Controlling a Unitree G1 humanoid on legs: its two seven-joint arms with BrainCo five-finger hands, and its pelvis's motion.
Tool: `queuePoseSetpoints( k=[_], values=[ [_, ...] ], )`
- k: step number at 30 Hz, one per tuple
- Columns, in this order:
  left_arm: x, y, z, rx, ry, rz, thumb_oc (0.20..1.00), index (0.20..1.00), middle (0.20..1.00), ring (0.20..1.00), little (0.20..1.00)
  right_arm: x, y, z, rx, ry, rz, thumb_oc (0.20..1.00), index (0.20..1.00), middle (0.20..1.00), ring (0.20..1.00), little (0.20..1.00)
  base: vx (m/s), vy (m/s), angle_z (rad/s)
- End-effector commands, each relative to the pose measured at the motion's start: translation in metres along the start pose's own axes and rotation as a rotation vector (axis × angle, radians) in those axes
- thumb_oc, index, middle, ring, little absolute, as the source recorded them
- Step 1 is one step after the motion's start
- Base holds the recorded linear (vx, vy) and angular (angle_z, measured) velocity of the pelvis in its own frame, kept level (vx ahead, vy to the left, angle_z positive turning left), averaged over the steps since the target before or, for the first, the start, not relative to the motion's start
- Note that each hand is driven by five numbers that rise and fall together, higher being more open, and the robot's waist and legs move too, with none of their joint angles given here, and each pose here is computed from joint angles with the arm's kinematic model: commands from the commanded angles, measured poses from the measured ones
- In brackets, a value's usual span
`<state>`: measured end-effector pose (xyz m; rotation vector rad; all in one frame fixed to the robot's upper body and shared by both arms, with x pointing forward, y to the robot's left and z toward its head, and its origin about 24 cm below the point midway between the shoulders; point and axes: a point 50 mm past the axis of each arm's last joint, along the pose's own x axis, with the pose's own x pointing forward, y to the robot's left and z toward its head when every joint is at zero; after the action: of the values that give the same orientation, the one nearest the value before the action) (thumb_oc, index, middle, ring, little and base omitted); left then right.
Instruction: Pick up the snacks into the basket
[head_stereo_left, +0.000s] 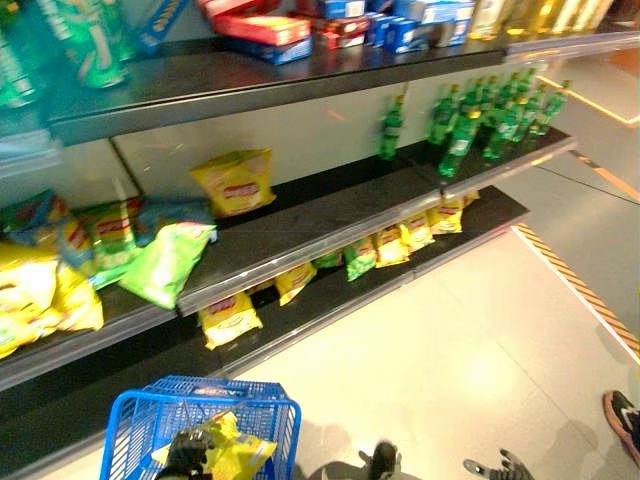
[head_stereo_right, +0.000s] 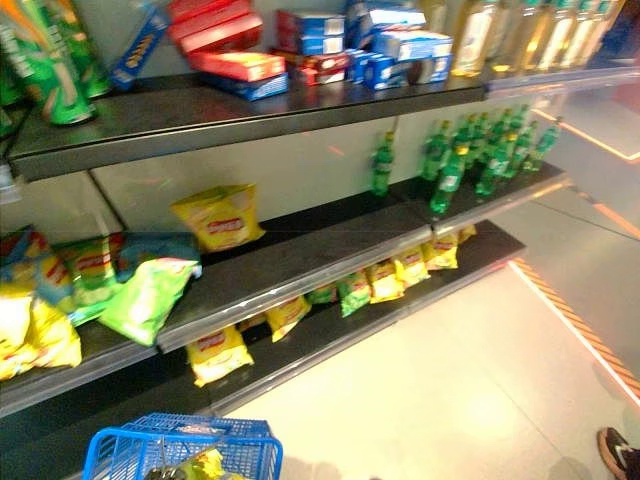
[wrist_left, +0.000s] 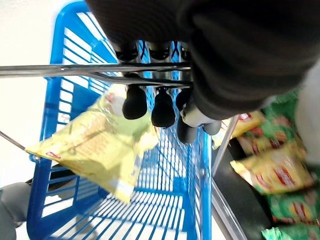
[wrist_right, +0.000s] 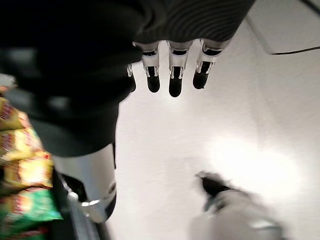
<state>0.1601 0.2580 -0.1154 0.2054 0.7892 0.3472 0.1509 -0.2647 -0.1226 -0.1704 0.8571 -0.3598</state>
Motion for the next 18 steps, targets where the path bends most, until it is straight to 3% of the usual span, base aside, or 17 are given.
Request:
queuePoseSetpoints(
  k=[1, 11, 18],
  values=[
    [0.008, 0.012, 0.049, -0.052, -0.205, 0.051, 0.200, 0.200, 0.200, 0.200, 0.200, 0.006, -0.011, 0.024, 0.020, -0.088, -0.051, 1.000, 1.000, 1.000, 1.000, 1.000, 0.26, -0.294, -0.47],
    [0.009, 0.011, 0.033, -0.072, -0.124, 0.075, 0.200, 0.200, 0.200, 0.200, 0.200, 0.001, -0.010, 0.040, -0.008, -0.197, -0.020, 1.000, 1.000, 1.000, 1.000, 1.000, 0.16, -0.268, -0.37],
    [0.008, 0.011, 0.026, -0.101, -0.104, 0.095, 0.200, 0.200, 0.200, 0.200, 0.200, 0.001, 0.005, 0.053, -0.052, -0.242, 0.046, 1.000, 1.000, 1.000, 1.000, 1.000, 0.12, -0.124, -1.01]
  ],
)
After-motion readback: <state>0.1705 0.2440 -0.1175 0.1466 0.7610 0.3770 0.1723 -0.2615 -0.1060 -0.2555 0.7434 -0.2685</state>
